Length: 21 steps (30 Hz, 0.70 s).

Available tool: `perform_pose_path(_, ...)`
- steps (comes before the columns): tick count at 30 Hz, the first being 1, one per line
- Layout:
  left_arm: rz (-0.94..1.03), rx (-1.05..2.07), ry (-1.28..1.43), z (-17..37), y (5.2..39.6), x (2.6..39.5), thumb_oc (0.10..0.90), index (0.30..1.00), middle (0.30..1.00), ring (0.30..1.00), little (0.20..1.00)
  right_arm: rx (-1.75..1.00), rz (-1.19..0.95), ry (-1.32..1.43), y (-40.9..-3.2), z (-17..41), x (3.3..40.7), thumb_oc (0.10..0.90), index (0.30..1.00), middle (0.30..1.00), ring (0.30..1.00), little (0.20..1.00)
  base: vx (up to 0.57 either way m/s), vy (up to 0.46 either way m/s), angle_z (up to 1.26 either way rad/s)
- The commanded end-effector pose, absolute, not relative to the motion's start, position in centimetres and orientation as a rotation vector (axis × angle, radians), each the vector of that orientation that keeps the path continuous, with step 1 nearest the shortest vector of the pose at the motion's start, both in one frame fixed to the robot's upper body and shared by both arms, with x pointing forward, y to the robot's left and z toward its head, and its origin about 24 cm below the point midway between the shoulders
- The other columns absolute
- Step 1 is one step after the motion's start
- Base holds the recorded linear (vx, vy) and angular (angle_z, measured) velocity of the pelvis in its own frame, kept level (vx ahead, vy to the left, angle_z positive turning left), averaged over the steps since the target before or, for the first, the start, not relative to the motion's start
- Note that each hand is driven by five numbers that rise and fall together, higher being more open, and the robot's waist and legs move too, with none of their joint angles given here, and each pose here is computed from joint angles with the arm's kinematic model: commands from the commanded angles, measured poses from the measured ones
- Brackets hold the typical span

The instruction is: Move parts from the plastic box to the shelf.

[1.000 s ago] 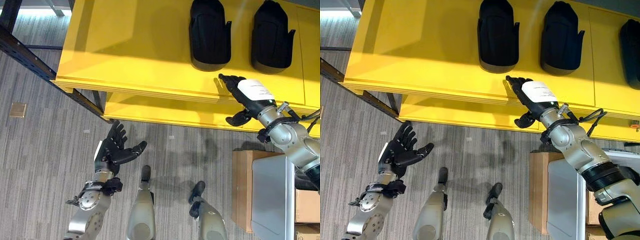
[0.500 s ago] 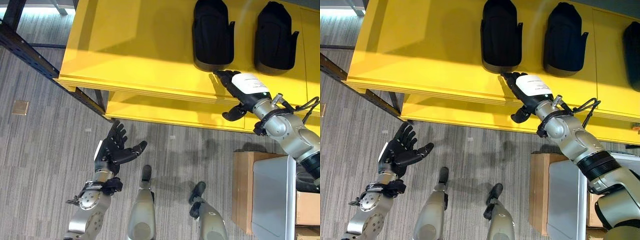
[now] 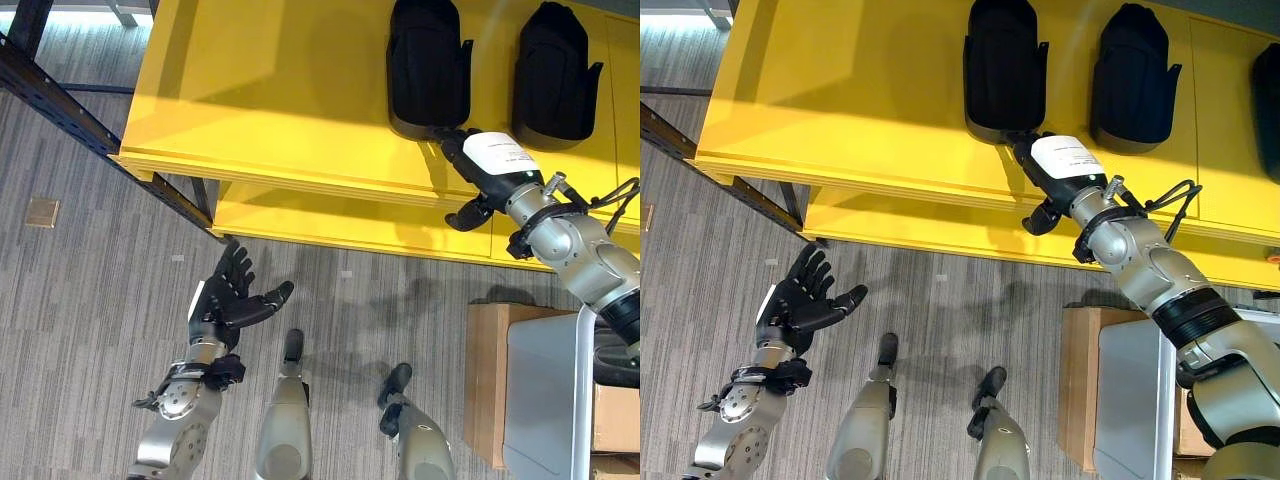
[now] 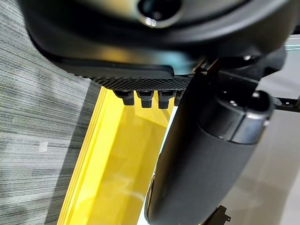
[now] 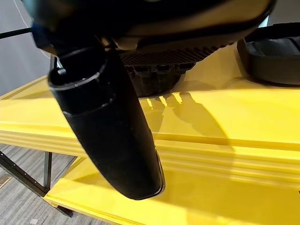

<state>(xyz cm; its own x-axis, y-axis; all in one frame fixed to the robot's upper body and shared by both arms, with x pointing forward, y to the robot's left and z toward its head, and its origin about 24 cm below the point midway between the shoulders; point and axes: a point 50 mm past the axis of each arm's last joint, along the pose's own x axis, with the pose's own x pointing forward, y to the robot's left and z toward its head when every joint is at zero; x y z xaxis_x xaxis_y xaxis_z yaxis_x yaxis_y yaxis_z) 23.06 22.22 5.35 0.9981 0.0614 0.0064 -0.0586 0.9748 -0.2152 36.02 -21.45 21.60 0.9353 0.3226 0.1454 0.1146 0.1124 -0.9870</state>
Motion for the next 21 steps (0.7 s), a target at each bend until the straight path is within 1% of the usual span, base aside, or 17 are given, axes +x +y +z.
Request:
perform_pose_path(1, 0.019, -0.182, -0.223, 9.3, 22.7, 22.6, 0.900, 1.000, 1.000, 1.000, 1.000, -1.475, 0.051, -0.555, -19.9, 27.4, 36.6, 0.900, 1.000, 1.000, 1.000, 1.000, 0.00, 0.000, 0.00)
perform_pose_path(21, 0.033, -0.190, -0.239, 9.5, 23.0, 22.6, 0.900, 1.000, 1.000, 1.000, 1.000, -1.473, 0.047, -0.597, -18.7, 28.7, 37.0, 0.900, 1.000, 1.000, 1.000, 1.000, 0.00, 0.000, 0.00)
